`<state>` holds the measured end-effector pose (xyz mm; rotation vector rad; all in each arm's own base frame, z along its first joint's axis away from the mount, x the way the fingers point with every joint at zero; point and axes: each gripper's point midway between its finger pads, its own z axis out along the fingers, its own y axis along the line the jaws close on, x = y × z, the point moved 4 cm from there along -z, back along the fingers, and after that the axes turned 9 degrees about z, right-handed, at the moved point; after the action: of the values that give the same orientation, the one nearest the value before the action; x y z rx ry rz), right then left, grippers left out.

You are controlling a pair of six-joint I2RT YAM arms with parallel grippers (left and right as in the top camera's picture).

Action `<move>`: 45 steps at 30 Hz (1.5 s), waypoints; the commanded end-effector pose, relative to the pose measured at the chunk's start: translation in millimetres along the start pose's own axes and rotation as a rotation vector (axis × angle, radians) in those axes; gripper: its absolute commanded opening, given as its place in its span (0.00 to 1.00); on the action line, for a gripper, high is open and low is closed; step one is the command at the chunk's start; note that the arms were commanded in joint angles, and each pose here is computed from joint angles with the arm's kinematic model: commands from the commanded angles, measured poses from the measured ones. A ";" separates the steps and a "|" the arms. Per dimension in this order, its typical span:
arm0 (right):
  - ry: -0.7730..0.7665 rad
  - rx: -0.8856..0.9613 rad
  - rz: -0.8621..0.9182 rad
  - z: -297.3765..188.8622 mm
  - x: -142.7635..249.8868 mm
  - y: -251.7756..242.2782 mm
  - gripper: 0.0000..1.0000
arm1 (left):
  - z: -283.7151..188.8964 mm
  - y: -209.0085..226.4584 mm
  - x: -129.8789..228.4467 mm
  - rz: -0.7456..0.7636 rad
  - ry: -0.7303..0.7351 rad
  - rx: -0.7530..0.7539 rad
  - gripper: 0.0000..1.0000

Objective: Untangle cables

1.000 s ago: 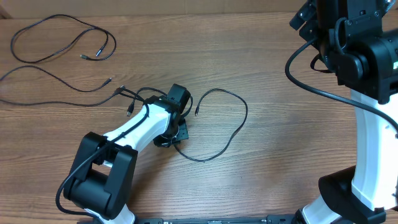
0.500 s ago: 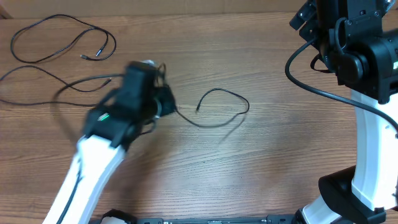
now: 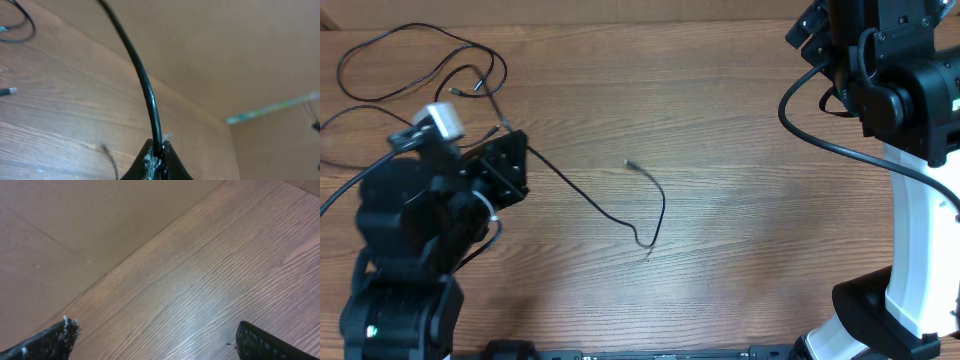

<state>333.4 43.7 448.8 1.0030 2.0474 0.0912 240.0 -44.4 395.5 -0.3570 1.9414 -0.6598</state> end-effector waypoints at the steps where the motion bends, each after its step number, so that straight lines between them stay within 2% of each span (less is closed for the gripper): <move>1: -0.010 0.008 -0.010 0.5 -1.2 -1.3 1.00 | -15.8 11.4 -18.5 -0.049 -0.102 -0.062 0.04; 2: -0.010 0.008 -0.010 0.5 -1.2 -1.3 1.00 | -17.1 18.5 -20.3 -0.053 -0.113 -0.095 0.04; 3: -0.010 0.008 -0.010 0.5 -1.2 -1.3 1.00 | -22.4 41.4 -24.4 -0.083 -0.143 -0.209 0.04; 12: -0.010 0.008 -0.010 0.5 -1.2 -1.3 1.00 | -67.3 124.7 -85.9 -0.196 -0.469 -0.539 0.04; 16: -0.010 0.008 -0.010 0.5 -1.2 -1.3 1.00 | -100.0 180.4 -95.3 -0.316 -0.595 -0.818 0.04; 20: -0.010 0.008 -0.010 0.5 -1.2 -1.3 1.00 | -124.7 227.7 -96.5 -0.373 -0.644 -1.069 0.04; 22: -0.011 0.009 -0.010 0.5 -1.2 -1.3 1.00 | -127.6 247.3 -96.1 -0.351 -0.606 -1.164 0.04; 25: -0.010 0.008 -0.010 0.5 -1.2 -1.3 1.00 | -119.0 277.5 -96.5 -0.258 -0.476 -1.271 0.04; 27: -0.010 0.008 -0.010 0.5 -1.2 -1.3 1.00 | -105.0 300.5 -95.4 -0.208 -0.373 -1.299 0.04; 30: -0.010 0.008 -0.010 0.5 -1.2 -1.3 1.00 | -87.5 330.1 -90.1 -0.224 -0.297 -1.319 0.04; 35: -0.010 0.008 -0.010 0.5 -1.2 -1.3 1.00 | -58.8 378.1 -71.0 -0.163 -0.077 -1.349 0.04; 42: -0.010 0.008 -0.010 0.5 -1.2 -1.3 1.00 | -31.5 417.6 -37.4 -0.206 0.106 -1.335 0.04; 44: -0.010 0.008 -0.010 0.5 -1.2 -1.3 1.00 | -32.7 424.6 -26.7 -0.229 0.150 -1.373 0.04; 45: -0.010 0.008 -0.010 0.5 -1.2 -1.3 1.00 | -41.4 433.6 -10.3 -0.268 0.213 -1.476 0.04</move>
<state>333.5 43.8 448.7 1.0019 2.0479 0.0910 241.7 316.1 176.5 -1.3880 2.2313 0.6060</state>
